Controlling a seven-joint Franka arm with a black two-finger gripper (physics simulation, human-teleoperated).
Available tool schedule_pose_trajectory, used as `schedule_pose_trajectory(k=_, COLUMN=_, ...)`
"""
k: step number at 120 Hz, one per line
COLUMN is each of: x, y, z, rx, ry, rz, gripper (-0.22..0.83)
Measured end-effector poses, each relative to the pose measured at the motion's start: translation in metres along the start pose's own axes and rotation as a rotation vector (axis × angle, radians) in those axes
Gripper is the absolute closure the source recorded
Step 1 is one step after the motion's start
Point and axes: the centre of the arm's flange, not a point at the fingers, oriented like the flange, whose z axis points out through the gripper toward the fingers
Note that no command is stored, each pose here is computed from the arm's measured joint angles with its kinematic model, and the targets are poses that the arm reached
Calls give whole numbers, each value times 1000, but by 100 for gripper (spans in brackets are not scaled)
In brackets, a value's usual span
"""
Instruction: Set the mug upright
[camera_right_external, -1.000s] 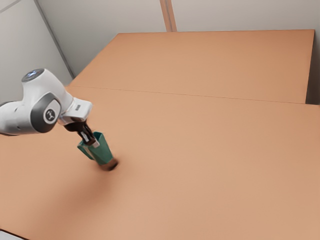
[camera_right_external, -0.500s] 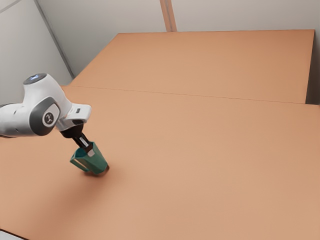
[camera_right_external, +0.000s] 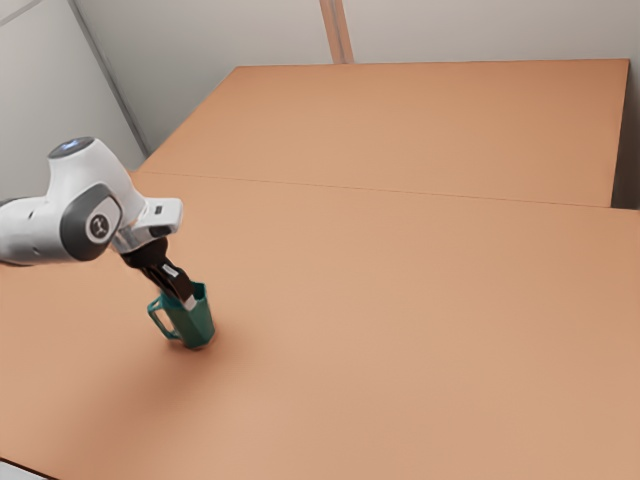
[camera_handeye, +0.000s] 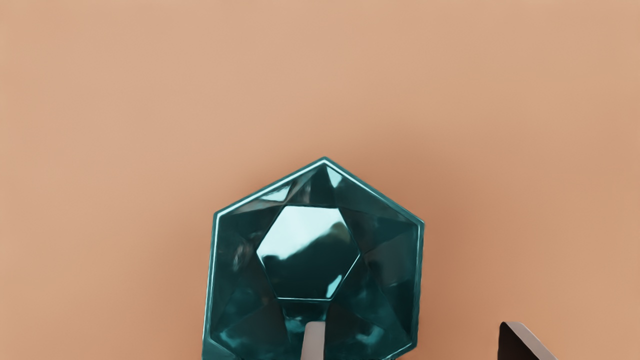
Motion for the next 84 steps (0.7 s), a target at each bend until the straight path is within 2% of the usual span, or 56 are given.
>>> schedule_pose_trajectory(k=20, x=26, y=2, z=-42, rx=28, ry=52, rz=2, gripper=12)
schedule_pose_trajectory(k=47, x=103, y=21, z=-114, rx=77, ry=70, rz=49, gripper=4)
schedule_pose_trajectory(k=62, x=121, y=18, z=-152, rx=85, ry=70, rz=36, gripper=2)
schedule_pose_trajectory(k=84, x=133, y=9, z=-179, rx=79, ry=31, rz=3, gripper=1)
